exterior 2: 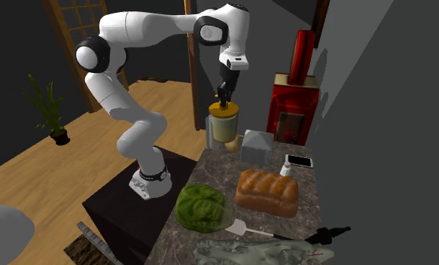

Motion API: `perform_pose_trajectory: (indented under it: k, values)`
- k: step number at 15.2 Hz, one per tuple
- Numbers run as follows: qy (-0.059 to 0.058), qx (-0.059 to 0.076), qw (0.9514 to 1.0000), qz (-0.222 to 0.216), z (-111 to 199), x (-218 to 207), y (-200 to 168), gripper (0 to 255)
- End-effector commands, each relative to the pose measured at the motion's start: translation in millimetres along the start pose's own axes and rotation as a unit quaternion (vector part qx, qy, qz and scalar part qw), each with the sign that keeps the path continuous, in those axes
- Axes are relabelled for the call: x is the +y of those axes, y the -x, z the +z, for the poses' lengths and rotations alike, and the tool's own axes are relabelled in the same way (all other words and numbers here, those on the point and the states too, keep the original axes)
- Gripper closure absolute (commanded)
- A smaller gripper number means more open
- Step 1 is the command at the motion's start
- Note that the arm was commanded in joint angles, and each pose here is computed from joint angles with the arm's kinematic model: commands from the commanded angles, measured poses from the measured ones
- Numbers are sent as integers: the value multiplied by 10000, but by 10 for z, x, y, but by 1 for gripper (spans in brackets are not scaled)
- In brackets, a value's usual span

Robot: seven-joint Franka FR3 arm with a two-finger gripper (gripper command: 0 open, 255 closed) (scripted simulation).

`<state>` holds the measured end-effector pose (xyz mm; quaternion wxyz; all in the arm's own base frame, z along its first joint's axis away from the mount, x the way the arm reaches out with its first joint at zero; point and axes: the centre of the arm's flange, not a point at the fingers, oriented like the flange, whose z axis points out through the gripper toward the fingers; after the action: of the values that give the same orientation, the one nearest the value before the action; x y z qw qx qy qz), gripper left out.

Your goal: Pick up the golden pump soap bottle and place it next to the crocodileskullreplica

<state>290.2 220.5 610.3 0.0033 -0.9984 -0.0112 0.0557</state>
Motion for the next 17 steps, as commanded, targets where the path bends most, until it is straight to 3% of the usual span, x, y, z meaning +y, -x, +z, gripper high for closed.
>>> perform_pose_trajectory:
  k: [1,14,17]
  values:
    - [0,1,10000,1,-118,-9,6,255]
    - [1,1,10000,1,-768,-14,79,255]
    - [0,1,10000,1,-776,380,47,255]
